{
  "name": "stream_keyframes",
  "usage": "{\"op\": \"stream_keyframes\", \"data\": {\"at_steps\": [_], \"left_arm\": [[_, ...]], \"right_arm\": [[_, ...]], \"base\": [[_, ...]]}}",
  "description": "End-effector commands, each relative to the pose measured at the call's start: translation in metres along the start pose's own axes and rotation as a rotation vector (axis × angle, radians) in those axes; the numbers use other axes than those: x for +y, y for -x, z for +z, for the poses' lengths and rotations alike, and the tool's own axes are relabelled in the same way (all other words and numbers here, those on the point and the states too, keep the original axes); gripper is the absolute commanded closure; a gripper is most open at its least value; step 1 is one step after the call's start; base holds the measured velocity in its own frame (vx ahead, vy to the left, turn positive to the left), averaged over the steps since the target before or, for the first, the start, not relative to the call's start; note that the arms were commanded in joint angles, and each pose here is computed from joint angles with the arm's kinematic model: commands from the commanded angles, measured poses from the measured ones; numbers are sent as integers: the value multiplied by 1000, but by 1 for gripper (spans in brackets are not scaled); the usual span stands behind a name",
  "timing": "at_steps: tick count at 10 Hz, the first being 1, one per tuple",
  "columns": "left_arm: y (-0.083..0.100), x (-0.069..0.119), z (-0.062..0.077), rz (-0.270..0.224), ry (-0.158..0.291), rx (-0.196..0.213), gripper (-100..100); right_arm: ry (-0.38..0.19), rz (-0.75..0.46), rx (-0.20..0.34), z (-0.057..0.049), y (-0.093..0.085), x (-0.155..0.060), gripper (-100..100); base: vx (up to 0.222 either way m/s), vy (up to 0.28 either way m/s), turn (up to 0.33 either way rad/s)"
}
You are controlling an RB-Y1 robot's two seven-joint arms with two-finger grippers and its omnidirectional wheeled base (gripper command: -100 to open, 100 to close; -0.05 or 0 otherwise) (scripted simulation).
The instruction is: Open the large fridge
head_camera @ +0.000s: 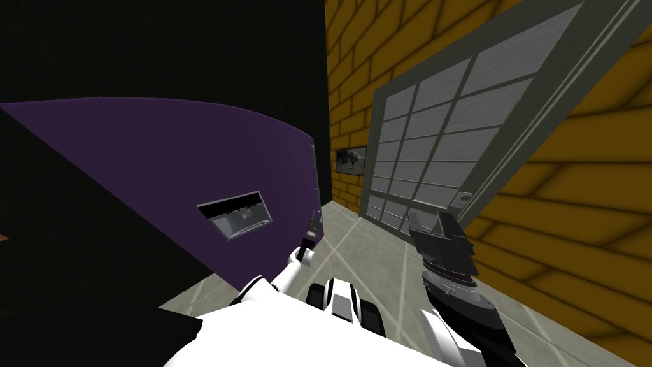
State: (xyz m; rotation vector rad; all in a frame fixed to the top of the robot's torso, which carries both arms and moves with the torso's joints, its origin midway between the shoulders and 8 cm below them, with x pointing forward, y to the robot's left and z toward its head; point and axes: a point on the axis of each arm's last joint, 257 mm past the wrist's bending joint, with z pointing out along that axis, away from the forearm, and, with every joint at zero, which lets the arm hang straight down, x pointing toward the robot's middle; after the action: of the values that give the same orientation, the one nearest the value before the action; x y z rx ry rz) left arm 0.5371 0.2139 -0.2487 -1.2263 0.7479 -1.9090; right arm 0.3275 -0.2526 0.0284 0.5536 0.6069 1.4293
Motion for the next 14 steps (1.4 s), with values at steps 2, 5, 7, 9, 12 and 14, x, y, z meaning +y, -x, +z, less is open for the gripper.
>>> {"op": "stream_keyframes", "data": {"at_steps": [2, 5, 7, 9, 12, 14], "left_arm": [[18, -12, 1, 18, -29, -44, -100], [33, -19, 0, 23, -49, -90, -100], [43, -26, 0, 32, -62, -113, -100], [53, -30, -2, 38, -71, -143, -100], [53, -19, -7, 6, -77, -192, -100], [54, -21, -1, 15, -67, -191, -100]], "right_arm": [[0, 0, 0, 0, 0, 0, 0], [0, 0, 0, 0, 0, 0, 0], [0, 0, 0, 0, 0, 0, 0], [0, 0, 0, 0, 0, 0, 0], [0, 0, 0, 0, 0, 0, 0], [0, 0, 0, 0, 0, 0, 0]], "base": [[238, -13, 50], [224, -5, 59], [213, -23, 54], [208, -21, 53], [202, -32, 71], [5, -12, 57]]}}
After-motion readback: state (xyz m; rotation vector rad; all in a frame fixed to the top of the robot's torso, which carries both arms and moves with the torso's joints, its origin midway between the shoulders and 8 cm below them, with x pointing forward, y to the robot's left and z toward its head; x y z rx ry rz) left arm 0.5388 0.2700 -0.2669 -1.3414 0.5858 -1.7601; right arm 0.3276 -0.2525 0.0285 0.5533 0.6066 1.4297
